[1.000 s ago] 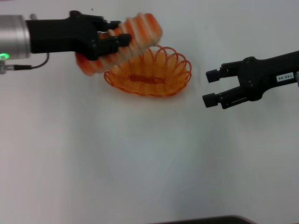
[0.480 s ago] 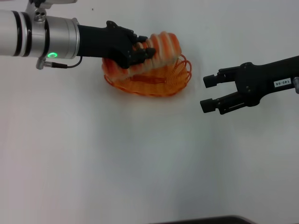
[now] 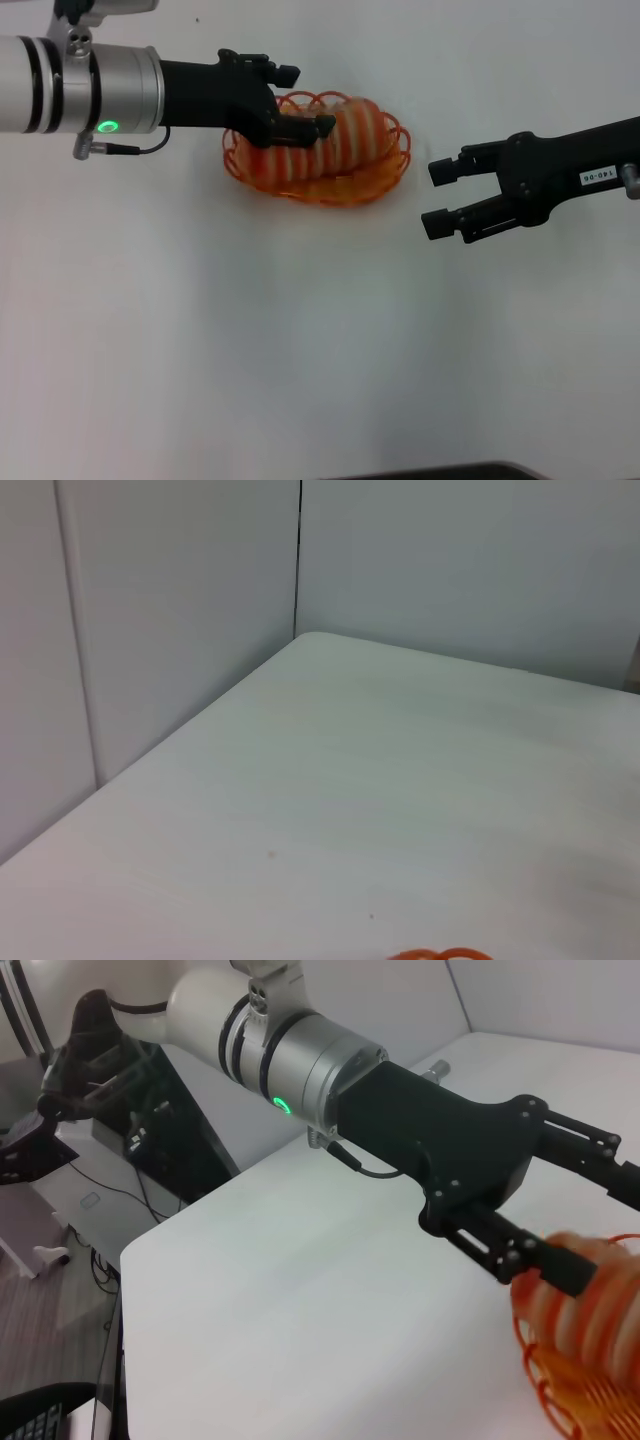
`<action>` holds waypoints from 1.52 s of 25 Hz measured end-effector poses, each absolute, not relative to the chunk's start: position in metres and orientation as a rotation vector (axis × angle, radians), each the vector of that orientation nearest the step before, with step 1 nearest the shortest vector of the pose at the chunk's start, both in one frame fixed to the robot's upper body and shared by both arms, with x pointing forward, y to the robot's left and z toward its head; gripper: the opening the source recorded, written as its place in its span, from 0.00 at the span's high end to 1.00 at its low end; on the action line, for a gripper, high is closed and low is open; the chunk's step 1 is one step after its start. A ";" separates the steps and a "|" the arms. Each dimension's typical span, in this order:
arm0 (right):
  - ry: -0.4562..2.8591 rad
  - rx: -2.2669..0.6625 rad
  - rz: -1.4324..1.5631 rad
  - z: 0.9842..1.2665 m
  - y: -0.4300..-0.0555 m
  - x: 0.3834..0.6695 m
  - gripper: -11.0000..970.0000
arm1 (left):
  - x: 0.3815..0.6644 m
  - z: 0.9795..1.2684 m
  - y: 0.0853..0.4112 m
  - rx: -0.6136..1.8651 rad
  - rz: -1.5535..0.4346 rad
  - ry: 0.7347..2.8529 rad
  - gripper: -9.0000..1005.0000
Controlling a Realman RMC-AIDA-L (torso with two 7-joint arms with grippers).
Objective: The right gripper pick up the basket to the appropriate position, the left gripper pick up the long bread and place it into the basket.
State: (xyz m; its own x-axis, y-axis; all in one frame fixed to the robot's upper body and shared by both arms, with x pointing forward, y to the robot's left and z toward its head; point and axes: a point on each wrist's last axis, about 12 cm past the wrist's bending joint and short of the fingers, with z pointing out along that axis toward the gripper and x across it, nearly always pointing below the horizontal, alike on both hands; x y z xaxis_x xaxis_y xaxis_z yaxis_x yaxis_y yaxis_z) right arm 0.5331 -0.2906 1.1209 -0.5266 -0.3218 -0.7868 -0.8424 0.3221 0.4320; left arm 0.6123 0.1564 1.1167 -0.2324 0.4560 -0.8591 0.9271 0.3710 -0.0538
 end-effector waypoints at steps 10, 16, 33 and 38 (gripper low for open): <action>2.006 -1.007 1.155 1.126 -0.294 0.536 0.01 | 0.583 1.134 0.218 1.008 -0.881 1.753 0.16; 1.990 -0.945 1.160 1.123 -0.298 0.533 0.01 | 0.542 1.110 0.283 0.813 -1.000 1.838 0.11; 1.976 -0.894 1.153 1.115 -0.295 0.535 0.01 | 0.485 1.090 0.351 0.590 -1.082 2.002 0.12; 1.979 -0.889 1.157 1.114 -0.296 0.533 0.01 | 0.486 1.091 0.351 0.598 -1.095 2.003 0.12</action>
